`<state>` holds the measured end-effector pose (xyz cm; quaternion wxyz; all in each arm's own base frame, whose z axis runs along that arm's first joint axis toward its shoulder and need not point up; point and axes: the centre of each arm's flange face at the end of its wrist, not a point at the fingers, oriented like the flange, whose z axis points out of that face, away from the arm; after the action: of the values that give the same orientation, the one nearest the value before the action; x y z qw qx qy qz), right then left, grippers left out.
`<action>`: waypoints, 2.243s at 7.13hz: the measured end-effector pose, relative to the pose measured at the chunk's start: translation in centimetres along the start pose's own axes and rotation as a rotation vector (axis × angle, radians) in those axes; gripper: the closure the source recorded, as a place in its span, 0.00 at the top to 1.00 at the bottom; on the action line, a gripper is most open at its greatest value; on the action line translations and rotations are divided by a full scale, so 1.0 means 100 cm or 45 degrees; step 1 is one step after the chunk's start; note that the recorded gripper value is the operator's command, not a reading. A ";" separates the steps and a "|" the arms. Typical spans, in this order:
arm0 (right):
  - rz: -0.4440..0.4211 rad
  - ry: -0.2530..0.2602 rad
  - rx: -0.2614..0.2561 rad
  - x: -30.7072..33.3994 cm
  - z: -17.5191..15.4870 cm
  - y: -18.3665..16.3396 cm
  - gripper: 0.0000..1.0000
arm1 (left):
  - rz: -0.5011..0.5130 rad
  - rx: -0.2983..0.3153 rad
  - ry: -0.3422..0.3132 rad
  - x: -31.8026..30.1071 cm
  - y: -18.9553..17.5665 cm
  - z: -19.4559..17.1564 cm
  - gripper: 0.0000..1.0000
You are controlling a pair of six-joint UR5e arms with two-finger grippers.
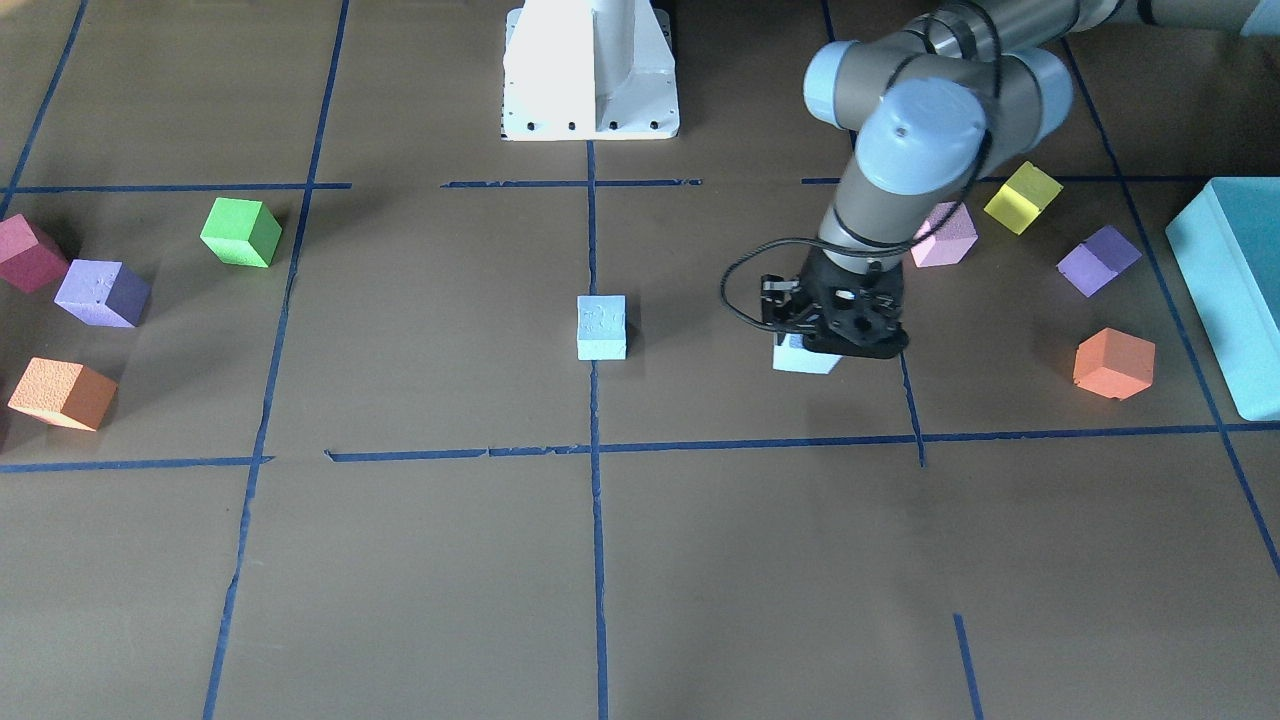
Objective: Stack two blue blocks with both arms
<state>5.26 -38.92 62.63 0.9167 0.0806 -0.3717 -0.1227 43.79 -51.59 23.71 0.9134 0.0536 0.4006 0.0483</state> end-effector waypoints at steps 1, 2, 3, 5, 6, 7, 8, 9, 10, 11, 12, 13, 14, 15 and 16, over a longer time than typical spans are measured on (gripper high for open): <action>0.001 0.000 0.000 0.000 0.000 0.000 1.00 | -0.023 0.008 0.019 0.063 0.008 -0.001 0.17; 0.001 0.000 0.000 0.000 0.000 0.000 1.00 | -0.051 0.022 0.018 0.112 0.016 0.005 0.21; 0.002 -0.001 0.000 0.000 0.000 0.000 1.00 | -0.084 0.035 0.004 0.153 0.025 0.016 0.22; 0.002 -0.002 -0.001 0.000 0.000 0.000 1.00 | -0.117 0.049 -0.025 0.187 0.042 0.034 0.27; 0.002 -0.002 -0.001 0.000 0.000 0.000 1.00 | -0.119 0.055 -0.037 0.193 0.049 0.041 0.44; 0.002 -0.003 -0.001 0.000 0.000 0.000 1.00 | -0.116 0.058 -0.044 0.195 0.053 0.045 0.89; 0.003 -0.003 -0.002 0.000 0.000 0.000 1.00 | -0.100 0.058 -0.047 0.196 0.054 0.047 1.00; 0.003 -0.003 -0.003 0.000 0.001 0.000 1.00 | -0.077 0.059 -0.050 0.195 0.053 0.047 1.00; 0.003 -0.003 -0.003 0.000 0.001 0.000 1.00 | -0.068 0.067 -0.052 0.190 0.047 0.044 1.00; 0.003 -0.003 -0.004 0.000 0.001 0.000 1.00 | -0.077 0.079 -0.050 0.183 0.035 0.036 1.00; 0.003 -0.003 -0.003 0.000 0.001 0.000 1.00 | -0.080 0.067 -0.032 0.171 0.020 0.022 1.00; 0.002 -0.003 -0.003 0.000 0.001 0.000 1.00 | -0.056 0.029 0.000 0.147 0.003 0.005 1.00; 0.003 -0.003 -0.003 0.000 0.001 0.000 1.00 | 0.006 -0.005 0.031 0.100 -0.009 -0.014 1.00; 0.004 -0.003 -0.004 0.000 0.001 0.000 1.00 | 0.088 -0.016 0.044 0.035 -0.012 -0.028 1.00; 0.006 -0.003 -0.004 0.000 0.001 0.000 1.00 | 0.177 -0.013 0.030 -0.030 -0.011 -0.038 1.00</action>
<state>5.18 -38.90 62.73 0.9166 0.0781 -0.3729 -0.1214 39.06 -52.86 23.20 0.9034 0.0760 0.4063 0.1144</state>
